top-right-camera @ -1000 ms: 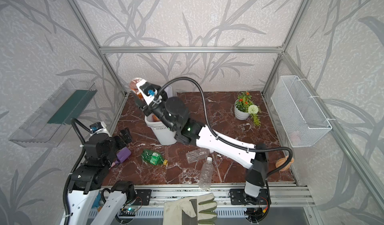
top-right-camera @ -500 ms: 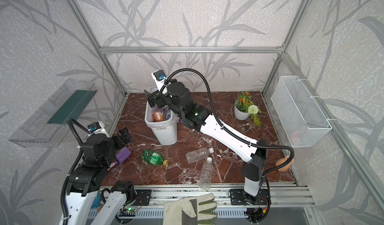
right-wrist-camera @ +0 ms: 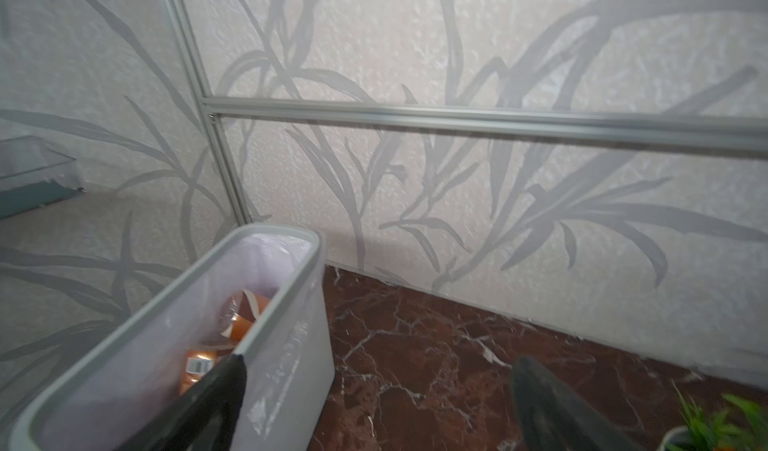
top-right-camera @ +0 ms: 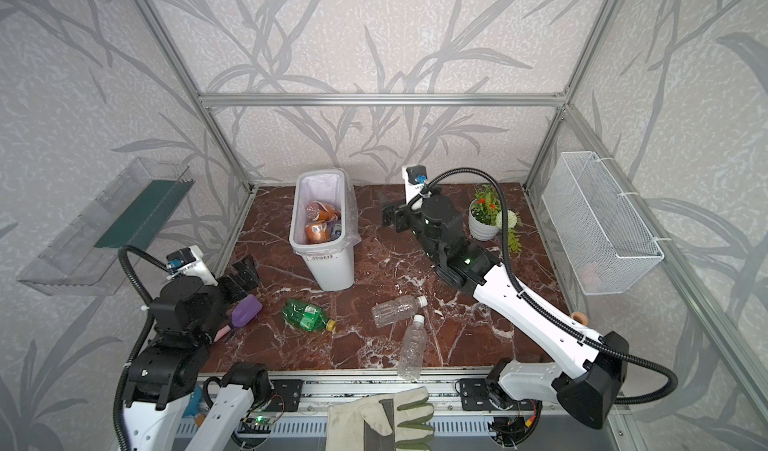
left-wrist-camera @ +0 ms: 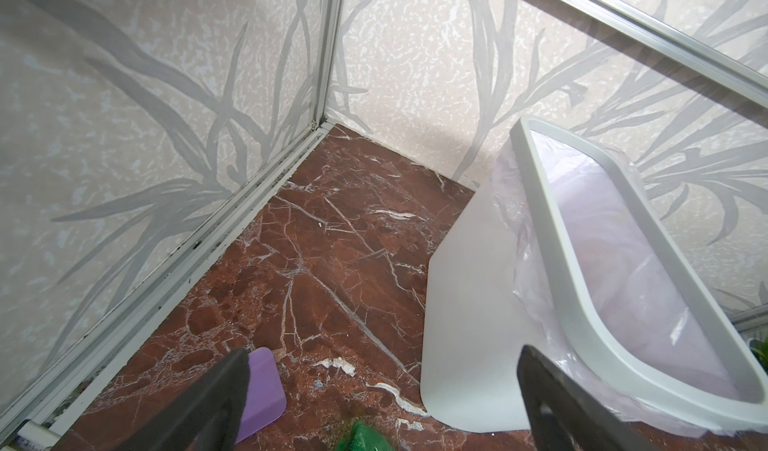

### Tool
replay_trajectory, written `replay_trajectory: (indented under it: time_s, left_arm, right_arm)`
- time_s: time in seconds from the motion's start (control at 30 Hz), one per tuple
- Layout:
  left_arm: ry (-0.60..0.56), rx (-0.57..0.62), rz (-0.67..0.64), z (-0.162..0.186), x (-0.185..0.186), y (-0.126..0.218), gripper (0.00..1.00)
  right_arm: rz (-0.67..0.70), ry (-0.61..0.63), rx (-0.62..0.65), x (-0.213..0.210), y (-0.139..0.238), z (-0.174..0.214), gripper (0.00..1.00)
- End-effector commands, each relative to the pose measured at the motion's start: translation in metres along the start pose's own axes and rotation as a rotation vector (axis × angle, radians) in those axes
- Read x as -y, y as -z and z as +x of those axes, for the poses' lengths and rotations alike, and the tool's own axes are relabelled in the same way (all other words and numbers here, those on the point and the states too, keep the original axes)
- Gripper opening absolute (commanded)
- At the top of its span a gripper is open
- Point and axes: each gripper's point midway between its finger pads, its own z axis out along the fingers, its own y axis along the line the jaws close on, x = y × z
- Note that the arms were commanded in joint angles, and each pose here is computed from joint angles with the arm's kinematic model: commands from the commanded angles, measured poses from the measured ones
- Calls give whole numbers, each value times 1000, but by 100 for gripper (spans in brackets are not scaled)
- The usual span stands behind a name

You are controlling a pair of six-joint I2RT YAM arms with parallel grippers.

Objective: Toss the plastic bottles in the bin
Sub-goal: 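Withdraw the right gripper toward the plant while the left arm rises, then reach the left gripper across toward the clear bottles near the robot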

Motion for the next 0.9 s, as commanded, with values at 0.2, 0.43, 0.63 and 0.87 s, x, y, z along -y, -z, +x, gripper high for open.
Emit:
replay_trajectory:
  time_s: [0.2,0.43,0.63,0.87]
  left_arm:
    - [-38,46,141,-28,28,22,99]
    - [-60,24,234,-19,43,23,99]
    - [-98,-16,301,-13,61,20,99]
    - [-302,-31,401,8,134,8,99]
  right_arm:
    - [260,-330,-305,115,29,150,99]
    - [357,-397,-409,143,59,207,99]
    - [384,-431,-444,148,72,225,99]
    - [397,-457,-420,150,82,223,99]
